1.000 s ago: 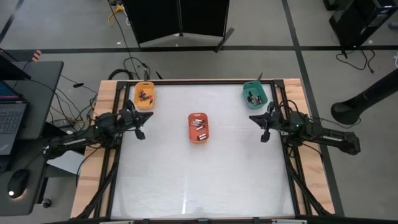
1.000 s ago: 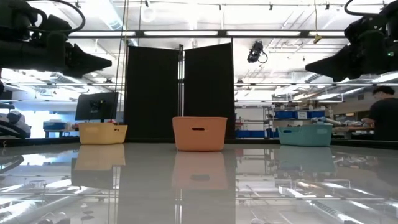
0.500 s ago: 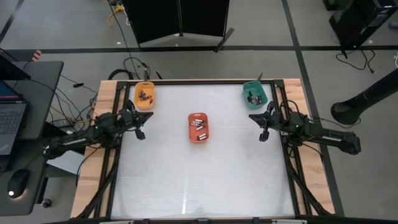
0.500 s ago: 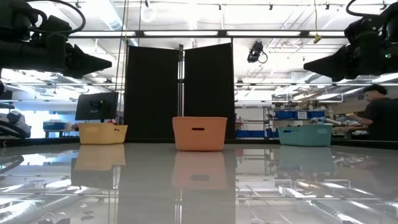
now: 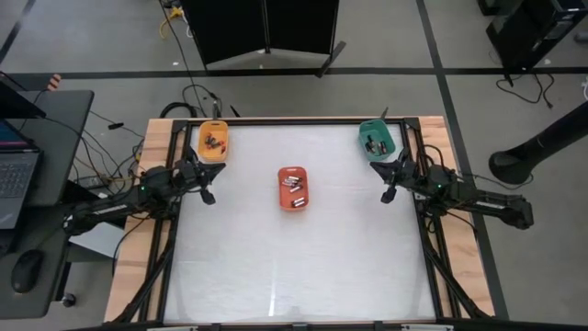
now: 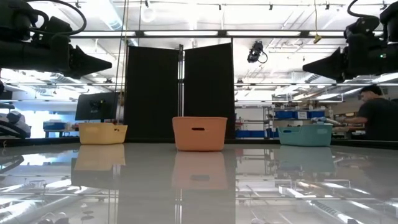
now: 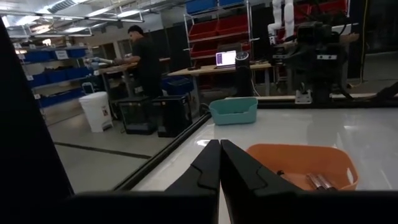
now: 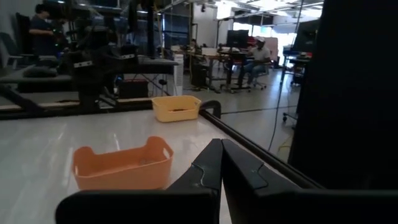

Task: Sort batteries
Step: Return to Home Position

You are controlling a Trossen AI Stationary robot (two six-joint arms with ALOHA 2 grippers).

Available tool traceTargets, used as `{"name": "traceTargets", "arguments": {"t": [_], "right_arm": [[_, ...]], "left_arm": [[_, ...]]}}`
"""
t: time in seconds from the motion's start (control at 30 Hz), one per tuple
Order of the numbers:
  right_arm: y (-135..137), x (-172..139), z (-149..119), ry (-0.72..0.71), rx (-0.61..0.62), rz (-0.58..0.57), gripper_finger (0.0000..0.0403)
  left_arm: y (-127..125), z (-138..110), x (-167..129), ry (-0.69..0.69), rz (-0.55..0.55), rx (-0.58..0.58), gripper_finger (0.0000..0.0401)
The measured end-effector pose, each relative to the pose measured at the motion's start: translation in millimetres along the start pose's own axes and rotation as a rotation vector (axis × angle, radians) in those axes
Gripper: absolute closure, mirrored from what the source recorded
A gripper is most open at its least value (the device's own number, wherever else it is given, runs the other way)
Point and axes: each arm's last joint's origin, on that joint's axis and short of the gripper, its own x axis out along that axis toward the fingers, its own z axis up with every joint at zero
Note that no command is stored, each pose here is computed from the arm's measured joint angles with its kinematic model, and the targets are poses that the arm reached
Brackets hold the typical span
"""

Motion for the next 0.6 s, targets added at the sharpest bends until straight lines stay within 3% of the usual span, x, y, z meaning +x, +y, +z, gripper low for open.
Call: {"name": "traceTargets", "arguments": {"t": [0.6], "right_arm": [[0.1,0.6,-0.7,0.009,-0.003,0.0,0.0383]], "left_arm": [[1.1,-0.2,0.0,0.005,0.037,-0.019,0.0384]]}}
